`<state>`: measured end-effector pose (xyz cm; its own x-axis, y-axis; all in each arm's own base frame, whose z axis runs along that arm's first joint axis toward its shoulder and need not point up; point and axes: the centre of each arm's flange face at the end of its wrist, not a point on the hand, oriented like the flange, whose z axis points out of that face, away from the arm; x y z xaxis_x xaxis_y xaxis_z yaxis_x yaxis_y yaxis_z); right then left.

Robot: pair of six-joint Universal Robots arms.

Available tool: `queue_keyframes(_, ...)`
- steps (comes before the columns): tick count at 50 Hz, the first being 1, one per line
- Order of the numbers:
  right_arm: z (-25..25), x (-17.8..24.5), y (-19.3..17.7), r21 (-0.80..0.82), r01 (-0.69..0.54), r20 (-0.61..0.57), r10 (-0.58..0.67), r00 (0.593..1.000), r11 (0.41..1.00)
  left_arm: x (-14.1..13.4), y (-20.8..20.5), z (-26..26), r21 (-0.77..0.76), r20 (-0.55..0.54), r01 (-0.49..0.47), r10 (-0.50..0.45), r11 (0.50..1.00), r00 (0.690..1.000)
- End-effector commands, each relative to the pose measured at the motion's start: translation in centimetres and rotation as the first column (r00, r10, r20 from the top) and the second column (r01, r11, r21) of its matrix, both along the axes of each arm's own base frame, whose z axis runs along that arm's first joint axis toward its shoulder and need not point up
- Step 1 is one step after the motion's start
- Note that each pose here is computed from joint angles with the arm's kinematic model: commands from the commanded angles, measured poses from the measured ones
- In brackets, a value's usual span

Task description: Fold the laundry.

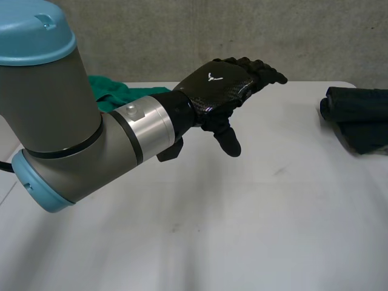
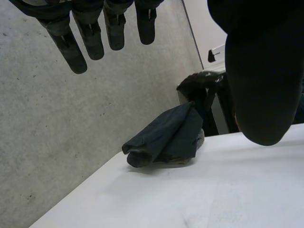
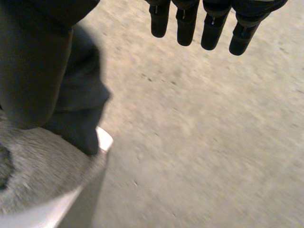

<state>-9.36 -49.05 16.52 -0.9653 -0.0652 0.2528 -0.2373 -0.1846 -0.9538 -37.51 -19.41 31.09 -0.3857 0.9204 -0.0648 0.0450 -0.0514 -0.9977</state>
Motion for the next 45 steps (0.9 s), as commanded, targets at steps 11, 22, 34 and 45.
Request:
queue_keyframes(11,15.6,2.0,4.6,-0.200,0.411,-0.358,-0.457,0.814,0.889,0.0,1.3,2.9,-0.062,-0.061,0.019,-0.023,0.998,0.998)
queue_keyframes(22,16.2,21.0,11.1,-0.270,-0.202,-0.255,0.133,0.958,0.941,3.4,-3.2,7.4,-0.132,-0.238,-0.265,0.229,0.955,0.944)
queue_keyframes(34,5.9,29.5,19.7,0.034,-0.492,-0.234,0.486,0.842,0.870,16.9,-23.6,-2.4,-0.285,0.019,-0.646,0.678,0.708,0.734)
queue_keyframes(45,0.7,29.0,20.4,0.255,-0.402,-0.276,0.465,0.841,0.879,20.9,-33.0,-13.4,-0.357,0.082,-0.614,0.679,0.703,0.730)
